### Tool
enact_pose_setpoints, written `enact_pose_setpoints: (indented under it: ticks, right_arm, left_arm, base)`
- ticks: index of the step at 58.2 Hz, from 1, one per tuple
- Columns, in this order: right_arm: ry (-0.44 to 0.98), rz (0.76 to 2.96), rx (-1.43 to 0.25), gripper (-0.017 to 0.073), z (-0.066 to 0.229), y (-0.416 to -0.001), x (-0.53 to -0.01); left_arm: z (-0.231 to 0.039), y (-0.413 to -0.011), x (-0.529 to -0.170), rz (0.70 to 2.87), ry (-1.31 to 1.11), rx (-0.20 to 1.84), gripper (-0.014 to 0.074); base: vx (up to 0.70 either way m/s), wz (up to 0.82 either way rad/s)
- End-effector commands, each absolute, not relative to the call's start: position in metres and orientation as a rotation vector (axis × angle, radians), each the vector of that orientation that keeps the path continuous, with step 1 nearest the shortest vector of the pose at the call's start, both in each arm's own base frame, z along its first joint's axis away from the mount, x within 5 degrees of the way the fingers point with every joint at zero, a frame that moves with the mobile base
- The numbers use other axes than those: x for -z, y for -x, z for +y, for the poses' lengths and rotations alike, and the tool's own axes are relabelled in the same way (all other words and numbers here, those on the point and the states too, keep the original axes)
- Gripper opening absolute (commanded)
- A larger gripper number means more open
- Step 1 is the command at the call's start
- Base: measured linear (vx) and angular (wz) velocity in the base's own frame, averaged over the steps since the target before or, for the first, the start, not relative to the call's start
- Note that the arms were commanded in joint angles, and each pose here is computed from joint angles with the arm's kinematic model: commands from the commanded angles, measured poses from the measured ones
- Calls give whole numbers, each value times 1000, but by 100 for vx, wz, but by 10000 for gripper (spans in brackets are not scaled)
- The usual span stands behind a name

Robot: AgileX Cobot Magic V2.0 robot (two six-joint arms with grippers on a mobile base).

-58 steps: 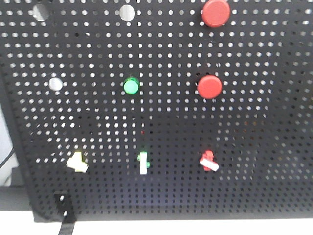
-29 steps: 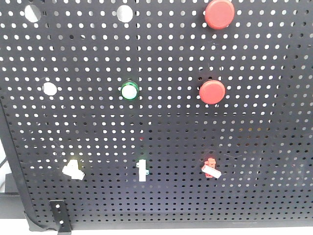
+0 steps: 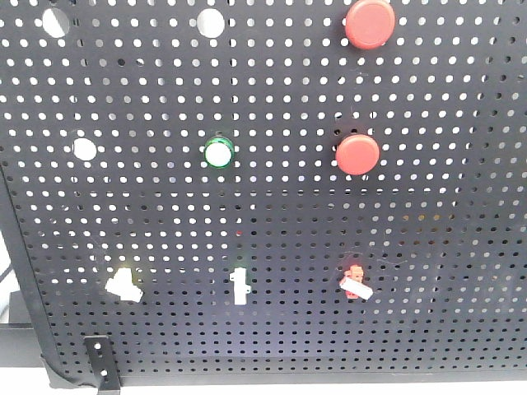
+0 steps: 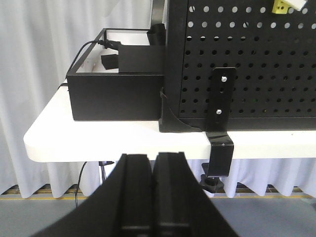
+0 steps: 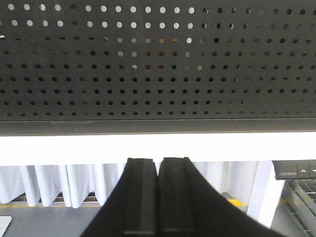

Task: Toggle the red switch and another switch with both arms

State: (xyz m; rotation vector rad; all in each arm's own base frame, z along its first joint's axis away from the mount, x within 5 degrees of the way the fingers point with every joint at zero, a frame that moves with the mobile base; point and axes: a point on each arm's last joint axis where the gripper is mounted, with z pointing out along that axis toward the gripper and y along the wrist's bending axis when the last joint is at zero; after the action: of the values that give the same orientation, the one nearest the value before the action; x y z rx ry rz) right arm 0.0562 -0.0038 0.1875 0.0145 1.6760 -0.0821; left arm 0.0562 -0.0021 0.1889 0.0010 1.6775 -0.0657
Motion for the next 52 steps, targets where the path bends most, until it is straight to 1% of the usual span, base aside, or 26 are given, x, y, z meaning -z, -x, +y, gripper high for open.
enact_pose_setpoints:
  ticks: [1, 9, 16, 19, 24, 30, 35, 42, 47, 52]
  right_arm:
    - [-4, 1575, 96, -6, -4, -56, -195]
    - [1, 1466, 95, -6, -3, -56, -205]
    - [3, 1274, 89, -6, -2, -52, -224]
    - [-4, 1204, 77, -6, -2, -49, -236]
    - [-5, 1165, 78, -6, -2, -43, -259]
    - [-6, 1148, 83, -6, -2, -38, -296]
    - [-1, 1135, 95, -6, -2, -37, -332]
    - [22, 1163, 129, -6, -3, -56, -363]
    - [31, 1228, 137, -6, -4, -76, -365]
    - [32, 1294, 133, -6, -5, -95, -359]
  left_arm:
    - [-3, -56, -197, 1556, 6, 84, 2]
    - [-3, -55, -202, 1495, 3, 88, 2]
    - [-4, -53, -217, 1334, -4, 100, 2]
    - [-4, -49, -229, 1194, -6, 114, 2]
    - [-3, -38, -256, 970, 20, 166, 2]
    - [-2, -24, -296, 846, 25, 180, 2]
    - [-2, -18, -332, 848, 2, 139, 2]
    - [-2, -26, -373, 982, -30, 59, 2]
    - [-3, -42, -384, 1098, -55, 13, 2]
    - [-3, -60, -382, 1190, -64, 4, 2]
  base:
    - [0, 0]
    - [0, 0]
    - [0, 0]
    - [0, 0]
    - [0, 0]
    - [0, 0]
    - [0, 0]
    - [0, 0]
    - [0, 0]
    - [0, 0]
